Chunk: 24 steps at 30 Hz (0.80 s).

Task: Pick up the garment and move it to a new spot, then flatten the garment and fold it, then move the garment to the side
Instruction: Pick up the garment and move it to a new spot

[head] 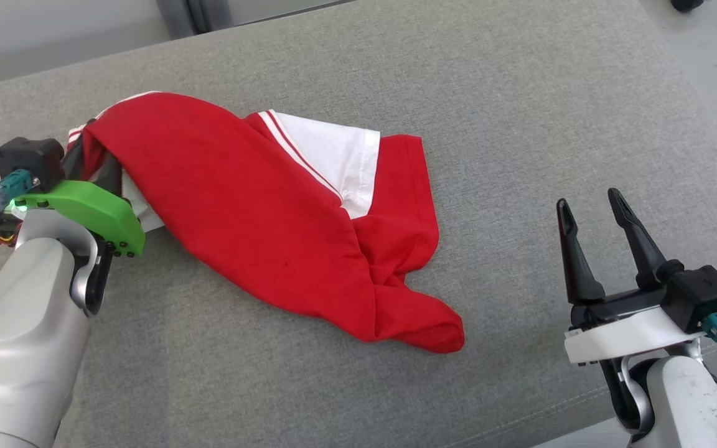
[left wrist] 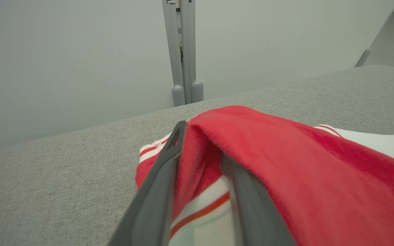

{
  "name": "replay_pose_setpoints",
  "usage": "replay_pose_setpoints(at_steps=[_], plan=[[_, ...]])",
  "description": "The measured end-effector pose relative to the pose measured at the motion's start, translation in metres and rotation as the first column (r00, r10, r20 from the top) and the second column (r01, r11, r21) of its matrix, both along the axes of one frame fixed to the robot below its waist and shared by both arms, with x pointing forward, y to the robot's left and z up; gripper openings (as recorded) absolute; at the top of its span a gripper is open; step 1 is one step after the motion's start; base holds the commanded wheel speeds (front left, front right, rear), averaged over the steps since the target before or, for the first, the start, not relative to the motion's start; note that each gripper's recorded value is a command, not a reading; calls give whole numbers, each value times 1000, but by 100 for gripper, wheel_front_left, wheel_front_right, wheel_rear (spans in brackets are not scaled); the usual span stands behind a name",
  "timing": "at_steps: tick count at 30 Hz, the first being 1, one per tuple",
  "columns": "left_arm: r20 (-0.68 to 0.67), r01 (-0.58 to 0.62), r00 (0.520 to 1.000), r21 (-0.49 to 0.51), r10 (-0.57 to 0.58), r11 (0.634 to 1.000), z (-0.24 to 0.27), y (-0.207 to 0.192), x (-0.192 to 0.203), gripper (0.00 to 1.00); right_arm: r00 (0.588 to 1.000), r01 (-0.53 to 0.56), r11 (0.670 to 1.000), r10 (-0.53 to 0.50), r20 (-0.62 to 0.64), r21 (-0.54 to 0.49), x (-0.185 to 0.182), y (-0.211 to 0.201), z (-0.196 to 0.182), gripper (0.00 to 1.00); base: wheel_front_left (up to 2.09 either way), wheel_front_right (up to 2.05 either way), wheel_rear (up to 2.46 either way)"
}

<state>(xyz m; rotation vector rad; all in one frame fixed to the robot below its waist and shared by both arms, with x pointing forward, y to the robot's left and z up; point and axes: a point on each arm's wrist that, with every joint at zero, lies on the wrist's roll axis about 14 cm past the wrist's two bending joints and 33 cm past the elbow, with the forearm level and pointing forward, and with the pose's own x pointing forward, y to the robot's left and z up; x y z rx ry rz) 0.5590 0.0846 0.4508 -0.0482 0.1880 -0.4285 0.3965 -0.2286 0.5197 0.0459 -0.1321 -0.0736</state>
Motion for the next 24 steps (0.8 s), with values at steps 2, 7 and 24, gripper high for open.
replay_pose_setpoints(at_steps=[2,7,24], plan=[[-5,-20,1000,-28,19,999,-1,2,-1,100,1000,-7,1000,7,-3,-4,2,2,-1,100,0,0,0],[-28,-64,998,-66,62,996,-6,14,-16,100,999,-34,999,34,7,-16,5,11,2,100,0,0,0],[16,-159,986,-200,165,967,18,32,-112,100,992,-112,993,113,52,-31,-20,40,20,100,0,0,0]])
